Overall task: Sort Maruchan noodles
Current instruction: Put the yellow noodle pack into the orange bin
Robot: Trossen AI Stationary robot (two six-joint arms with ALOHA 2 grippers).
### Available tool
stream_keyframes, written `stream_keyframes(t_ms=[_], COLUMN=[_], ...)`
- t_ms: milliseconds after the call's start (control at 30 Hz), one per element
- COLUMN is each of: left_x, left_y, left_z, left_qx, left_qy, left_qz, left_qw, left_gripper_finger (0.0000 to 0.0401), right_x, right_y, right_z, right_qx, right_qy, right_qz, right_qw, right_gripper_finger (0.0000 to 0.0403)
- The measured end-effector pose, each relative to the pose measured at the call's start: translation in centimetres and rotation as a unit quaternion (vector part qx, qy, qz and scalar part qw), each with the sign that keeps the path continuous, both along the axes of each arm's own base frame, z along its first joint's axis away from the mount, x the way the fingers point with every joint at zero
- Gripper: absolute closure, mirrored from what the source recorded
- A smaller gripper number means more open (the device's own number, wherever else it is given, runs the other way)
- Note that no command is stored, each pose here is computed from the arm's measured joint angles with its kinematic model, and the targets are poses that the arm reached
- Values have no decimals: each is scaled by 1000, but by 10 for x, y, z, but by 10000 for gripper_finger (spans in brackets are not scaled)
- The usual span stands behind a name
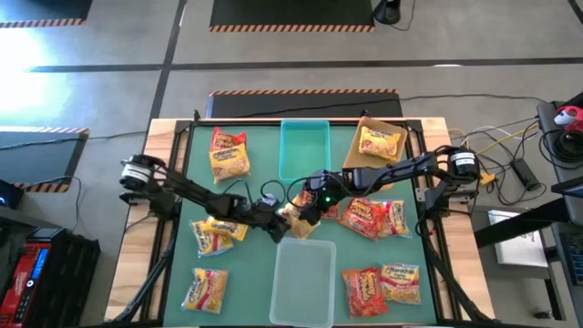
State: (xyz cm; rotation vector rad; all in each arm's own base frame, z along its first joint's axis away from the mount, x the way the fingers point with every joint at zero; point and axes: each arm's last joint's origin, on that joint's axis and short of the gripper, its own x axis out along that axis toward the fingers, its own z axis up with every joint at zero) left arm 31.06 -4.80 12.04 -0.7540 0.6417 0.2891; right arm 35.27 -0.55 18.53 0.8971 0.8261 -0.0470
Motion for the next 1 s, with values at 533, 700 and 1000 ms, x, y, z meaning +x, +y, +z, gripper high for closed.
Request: stream_keyframes(t_ms=[533, 700, 1000], left_x=[6, 6, 7], left_y=[2, 3, 4], left_z=[-16, -16, -15], left_qx=[12, 15, 24], left_qy=[5, 0, -5], left_qz=[35, 41, 53], left_qw=[999, 999, 998], left_gripper_finger=[233, 233, 233], right_x=[-1, -2, 2], right_y=[0, 2, 6], right_z=[-2, -3, -22], right_qx=[-4, -20, -19], right_qy=[12, 22, 47], right_qz=[-5, -16, -17], right_qw=[1000, 999, 999], right_gripper_finger=[200, 200, 200])
